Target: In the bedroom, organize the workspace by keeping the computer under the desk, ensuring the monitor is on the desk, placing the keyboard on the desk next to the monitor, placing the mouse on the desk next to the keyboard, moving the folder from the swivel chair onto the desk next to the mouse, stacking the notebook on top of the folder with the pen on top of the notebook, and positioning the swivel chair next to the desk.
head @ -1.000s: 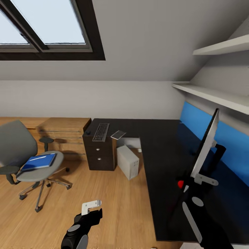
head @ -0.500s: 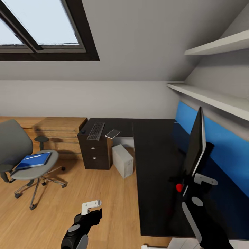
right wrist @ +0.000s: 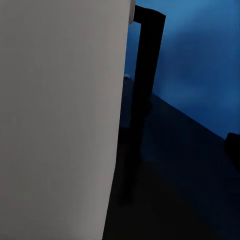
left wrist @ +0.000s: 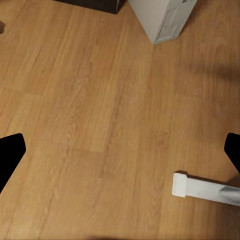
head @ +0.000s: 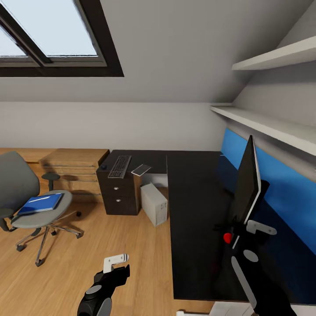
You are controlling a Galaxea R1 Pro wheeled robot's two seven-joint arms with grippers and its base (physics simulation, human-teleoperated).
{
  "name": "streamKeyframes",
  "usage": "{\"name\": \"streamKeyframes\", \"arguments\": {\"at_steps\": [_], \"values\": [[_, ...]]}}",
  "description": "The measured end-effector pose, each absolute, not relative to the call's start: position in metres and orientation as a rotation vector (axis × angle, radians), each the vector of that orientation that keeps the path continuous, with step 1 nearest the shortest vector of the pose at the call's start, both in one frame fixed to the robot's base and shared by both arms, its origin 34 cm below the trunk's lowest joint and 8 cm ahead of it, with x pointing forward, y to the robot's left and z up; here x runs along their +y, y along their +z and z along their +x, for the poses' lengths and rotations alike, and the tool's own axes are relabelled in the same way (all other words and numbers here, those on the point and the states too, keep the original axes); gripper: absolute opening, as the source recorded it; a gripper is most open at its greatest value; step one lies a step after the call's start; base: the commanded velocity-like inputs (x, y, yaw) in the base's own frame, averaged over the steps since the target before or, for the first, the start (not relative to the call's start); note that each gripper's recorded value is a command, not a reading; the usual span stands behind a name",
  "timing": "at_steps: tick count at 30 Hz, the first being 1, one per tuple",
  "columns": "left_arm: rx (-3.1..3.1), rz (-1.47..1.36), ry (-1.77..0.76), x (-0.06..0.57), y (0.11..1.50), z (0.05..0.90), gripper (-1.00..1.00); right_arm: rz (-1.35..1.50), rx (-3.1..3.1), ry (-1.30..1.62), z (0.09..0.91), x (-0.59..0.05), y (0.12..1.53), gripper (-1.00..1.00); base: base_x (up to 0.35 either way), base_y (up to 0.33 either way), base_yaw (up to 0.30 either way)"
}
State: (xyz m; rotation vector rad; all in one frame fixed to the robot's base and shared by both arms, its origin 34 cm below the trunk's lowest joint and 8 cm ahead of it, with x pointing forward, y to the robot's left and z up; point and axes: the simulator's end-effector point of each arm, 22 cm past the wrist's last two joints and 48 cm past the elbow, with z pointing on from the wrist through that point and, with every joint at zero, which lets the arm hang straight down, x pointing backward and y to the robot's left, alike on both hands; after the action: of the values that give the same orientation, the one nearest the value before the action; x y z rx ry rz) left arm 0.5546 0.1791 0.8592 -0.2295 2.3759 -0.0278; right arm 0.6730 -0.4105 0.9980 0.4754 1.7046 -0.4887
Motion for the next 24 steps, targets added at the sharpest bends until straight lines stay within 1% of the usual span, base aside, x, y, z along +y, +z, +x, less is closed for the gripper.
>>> {"name": "streamKeyframes", "arguments": {"at_steps": [2,6,14,18,20,24], "values": [[2.376,-0.229,-0.027,0.179,0.8591,0.5546,1.0,0.476,1.705,-0.488,0.673,-0.4105,0.9977,1.0,-0.075,-0.045,0.0],[2.376,-0.229,-0.027,0.1791,0.8589,0.5546,1.0,0.476,1.705,-0.488,0.6732,-0.4105,0.9979,1.0,-0.156,-0.291,0.0],[2.376,-0.23,-0.027,0.1793,0.859,0.5546,1.0,0.475,1.705,-0.489,0.6731,-0.4105,0.9977,1.0,-0.061,-0.244,0.0],[2.376,-0.229,-0.026,0.1794,0.8589,0.5548,1.0,0.477,1.706,-0.488,0.6731,-0.4107,0.9972,1.0,-0.187,-0.216,0.0],[2.376,-0.23,-0.026,0.1792,0.8589,0.5548,1.0,0.478,1.707,-0.488,0.673,-0.4108,0.9969,1.0,-0.169,-0.163,0.0],[2.376,-0.233,-0.025,0.1802,0.859,0.5547,1.0,0.476,1.707,-0.487,0.6729,-0.4106,0.997,1.0,-0.043,-0.041,0.0]]}}
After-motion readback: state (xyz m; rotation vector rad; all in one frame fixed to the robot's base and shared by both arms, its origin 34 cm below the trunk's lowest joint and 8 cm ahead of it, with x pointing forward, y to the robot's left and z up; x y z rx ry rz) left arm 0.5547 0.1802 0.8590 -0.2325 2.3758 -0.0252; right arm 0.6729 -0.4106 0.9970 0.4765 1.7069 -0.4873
